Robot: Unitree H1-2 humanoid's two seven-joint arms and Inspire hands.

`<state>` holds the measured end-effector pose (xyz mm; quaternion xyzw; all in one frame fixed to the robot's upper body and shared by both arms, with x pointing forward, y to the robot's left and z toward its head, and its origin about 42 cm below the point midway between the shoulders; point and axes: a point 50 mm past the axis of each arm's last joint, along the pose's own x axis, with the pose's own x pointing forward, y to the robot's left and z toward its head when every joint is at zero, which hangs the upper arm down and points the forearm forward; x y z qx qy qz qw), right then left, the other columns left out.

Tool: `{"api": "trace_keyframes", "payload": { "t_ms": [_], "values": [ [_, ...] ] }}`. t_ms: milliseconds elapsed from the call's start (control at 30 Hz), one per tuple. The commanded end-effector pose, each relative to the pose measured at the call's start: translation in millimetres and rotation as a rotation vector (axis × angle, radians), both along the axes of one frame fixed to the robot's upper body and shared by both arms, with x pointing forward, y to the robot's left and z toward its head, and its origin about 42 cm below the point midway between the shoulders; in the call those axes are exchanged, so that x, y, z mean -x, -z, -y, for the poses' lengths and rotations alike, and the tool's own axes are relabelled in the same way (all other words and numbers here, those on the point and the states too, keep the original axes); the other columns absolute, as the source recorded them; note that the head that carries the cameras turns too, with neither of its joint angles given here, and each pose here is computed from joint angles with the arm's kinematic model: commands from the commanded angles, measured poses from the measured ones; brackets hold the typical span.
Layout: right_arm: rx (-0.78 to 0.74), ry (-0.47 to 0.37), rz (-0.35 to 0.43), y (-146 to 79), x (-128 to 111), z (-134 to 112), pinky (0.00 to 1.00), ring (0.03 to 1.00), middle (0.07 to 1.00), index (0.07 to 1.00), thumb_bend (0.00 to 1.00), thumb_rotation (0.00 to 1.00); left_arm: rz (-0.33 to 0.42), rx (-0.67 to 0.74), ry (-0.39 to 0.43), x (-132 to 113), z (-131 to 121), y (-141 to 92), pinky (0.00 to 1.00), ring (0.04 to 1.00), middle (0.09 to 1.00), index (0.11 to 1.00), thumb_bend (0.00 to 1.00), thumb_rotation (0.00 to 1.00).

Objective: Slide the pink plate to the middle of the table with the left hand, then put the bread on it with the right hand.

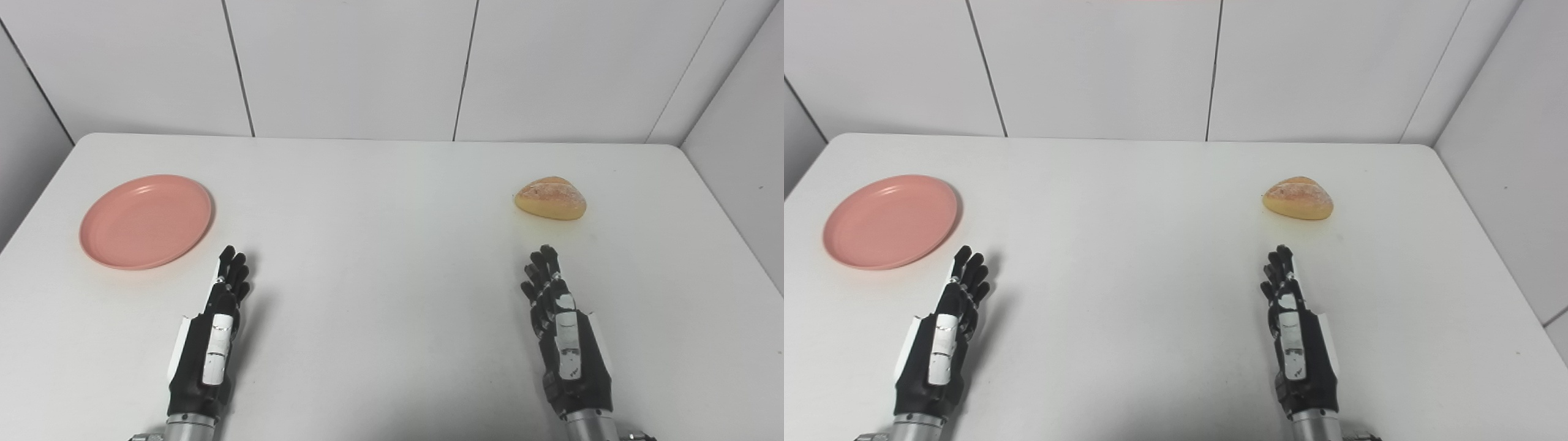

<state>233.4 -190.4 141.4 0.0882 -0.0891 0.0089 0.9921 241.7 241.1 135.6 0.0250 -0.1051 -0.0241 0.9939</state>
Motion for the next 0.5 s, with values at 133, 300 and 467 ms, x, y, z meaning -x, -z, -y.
{"api": "trace_keyframes", "payload": {
  "t_ms": [133,300,467],
  "values": [
    [-0.024,0.009,0.032,-12.2,2.9,-0.1,1.00,1.000,0.991,1.000,0.82,1.00,0.069,0.023,-0.003,-2.7,3.1,-7.6,1.00,1.000,1.000,1.000,0.74,1.00],
    [-0.023,0.006,0.032,-12.3,3.5,0.4,1.00,1.000,0.989,1.000,0.83,1.00,0.077,0.022,0.002,-2.8,3.5,-7.5,1.00,1.000,1.000,1.000,0.73,1.00],
    [0.013,-0.007,0.041,-10.7,2.1,1.4,1.00,1.000,0.995,0.999,0.84,1.00,0.075,0.020,-0.003,-2.6,4.4,-8.9,1.00,1.000,1.000,1.000,0.74,1.00]
  ]
}}
